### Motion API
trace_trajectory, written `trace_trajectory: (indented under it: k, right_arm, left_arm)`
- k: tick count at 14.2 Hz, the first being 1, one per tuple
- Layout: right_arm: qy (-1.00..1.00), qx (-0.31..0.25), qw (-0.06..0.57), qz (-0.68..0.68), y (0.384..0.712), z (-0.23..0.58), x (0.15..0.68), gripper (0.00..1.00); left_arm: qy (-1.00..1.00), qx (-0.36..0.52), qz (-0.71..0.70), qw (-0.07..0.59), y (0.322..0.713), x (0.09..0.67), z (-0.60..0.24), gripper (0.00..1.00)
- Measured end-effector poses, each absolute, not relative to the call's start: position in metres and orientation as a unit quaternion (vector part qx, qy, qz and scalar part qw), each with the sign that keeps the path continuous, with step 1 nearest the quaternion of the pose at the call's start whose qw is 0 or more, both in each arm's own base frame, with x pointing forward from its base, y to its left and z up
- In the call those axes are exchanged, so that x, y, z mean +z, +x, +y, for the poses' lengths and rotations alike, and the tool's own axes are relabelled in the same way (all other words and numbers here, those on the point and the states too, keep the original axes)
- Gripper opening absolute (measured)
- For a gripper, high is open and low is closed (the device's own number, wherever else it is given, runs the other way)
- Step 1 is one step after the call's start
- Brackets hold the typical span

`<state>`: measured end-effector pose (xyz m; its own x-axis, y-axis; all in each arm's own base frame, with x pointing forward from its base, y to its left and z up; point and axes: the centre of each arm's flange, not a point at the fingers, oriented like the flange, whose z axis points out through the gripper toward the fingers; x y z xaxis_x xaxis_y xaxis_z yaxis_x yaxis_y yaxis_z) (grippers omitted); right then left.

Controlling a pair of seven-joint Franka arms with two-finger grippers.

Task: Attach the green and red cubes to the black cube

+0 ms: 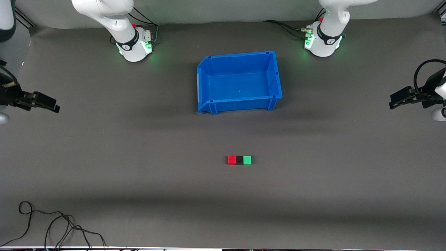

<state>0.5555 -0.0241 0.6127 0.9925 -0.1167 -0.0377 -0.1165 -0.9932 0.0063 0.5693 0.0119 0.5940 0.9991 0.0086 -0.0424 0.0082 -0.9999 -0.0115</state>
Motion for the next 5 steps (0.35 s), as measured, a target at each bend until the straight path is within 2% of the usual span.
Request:
trace_trajectory:
  k: [5]
  right_arm:
    - [0.999,-0.017,0.002,-0.049,0.551,-0.0134,0.6101,1.0]
  left_arm:
    - [-1.0,0.022,-0.004,0.005,0.5746,0.5918,0.0125,1.0]
